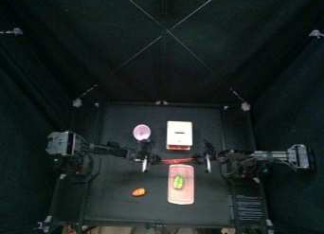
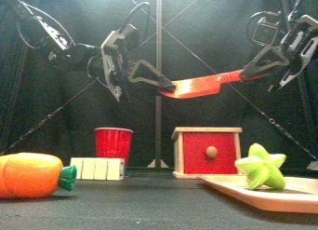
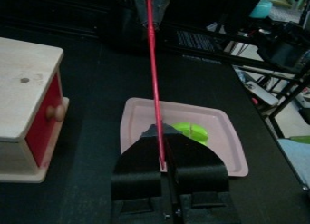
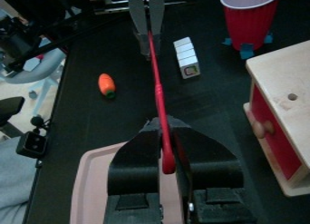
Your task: Reorient grip
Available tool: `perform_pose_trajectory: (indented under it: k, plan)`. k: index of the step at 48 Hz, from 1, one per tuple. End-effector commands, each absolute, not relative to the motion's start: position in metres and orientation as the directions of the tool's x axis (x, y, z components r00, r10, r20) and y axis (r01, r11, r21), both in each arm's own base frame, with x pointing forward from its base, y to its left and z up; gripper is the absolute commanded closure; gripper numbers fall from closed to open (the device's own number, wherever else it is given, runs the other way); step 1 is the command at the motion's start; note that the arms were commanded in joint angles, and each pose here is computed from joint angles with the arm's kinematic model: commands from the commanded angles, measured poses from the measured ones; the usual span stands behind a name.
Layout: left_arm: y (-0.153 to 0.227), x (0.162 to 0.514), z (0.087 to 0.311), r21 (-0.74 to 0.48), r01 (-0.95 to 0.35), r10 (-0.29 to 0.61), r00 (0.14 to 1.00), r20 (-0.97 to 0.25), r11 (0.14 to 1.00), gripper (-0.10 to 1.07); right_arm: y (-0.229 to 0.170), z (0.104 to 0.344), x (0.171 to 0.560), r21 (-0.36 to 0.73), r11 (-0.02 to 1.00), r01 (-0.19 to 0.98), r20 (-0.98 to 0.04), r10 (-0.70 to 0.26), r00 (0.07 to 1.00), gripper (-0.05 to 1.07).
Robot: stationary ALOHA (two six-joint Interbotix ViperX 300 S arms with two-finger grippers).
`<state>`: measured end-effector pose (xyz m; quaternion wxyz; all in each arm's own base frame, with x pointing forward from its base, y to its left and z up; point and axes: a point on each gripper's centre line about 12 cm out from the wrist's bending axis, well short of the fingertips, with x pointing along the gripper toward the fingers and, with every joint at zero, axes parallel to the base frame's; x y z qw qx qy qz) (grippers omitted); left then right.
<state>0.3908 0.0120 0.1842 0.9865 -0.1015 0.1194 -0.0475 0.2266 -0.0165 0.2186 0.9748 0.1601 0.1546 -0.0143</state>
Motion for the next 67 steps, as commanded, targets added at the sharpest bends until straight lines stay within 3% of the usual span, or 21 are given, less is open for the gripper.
perform_pose_trajectory:
  k: [1,13,21,29,37,49,57,67]
  plan:
    - [0.011,0.396,0.199,-0.204,0.086,-0.124,0.976,-0.178,0.975,0.76,-0.02,0.226,0.229,0.32,0.943,0.09,-0.286,0.006,0.958,0.6]
    - [0.013,0.396,0.19,-0.205,0.071,-0.116,0.97,-0.214,0.976,0.76,-0.018,0.229,0.231,0.377,0.921,0.101,-0.276,0.007,0.961,0.33]
    - [0.014,0.394,0.184,-0.199,0.052,-0.104,0.961,-0.257,0.979,0.76,-0.016,0.236,0.234,0.441,0.89,0.117,-0.262,0.003,0.965,0.23]
    - [0.015,0.392,0.178,-0.175,0.039,-0.091,0.949,-0.303,0.984,0.76,-0.012,0.241,0.237,0.517,0.836,0.186,-0.307,-0.022,0.952,0.22]
    - [0.013,0.391,0.176,-0.138,0.046,-0.089,0.94,-0.328,0.989,0.76,-0.012,0.25,0.24,0.58,0.741,0.339,-0.429,-0.076,0.9,0.22]
    - [0.012,0.392,0.172,-0.093,0.048,-0.079,0.926,-0.37,0.995,0.76,-0.016,0.286,0.231,0.44,0.683,0.584,-0.676,-0.176,0.715,0.23]
    - [0.012,0.392,0.172,-0.092,0.046,-0.077,0.925,-0.373,0.995,0.76,-0.017,0.3,0.221,0.395,0.678,0.619,-0.725,-0.184,0.664,0.23]
    - [0.012,0.394,0.174,-0.087,0.051,-0.08,0.927,-0.367,0.995,0.76,-0.025,0.296,0.214,0.406,0.616,0.675,-0.794,-0.128,0.594,0.23]
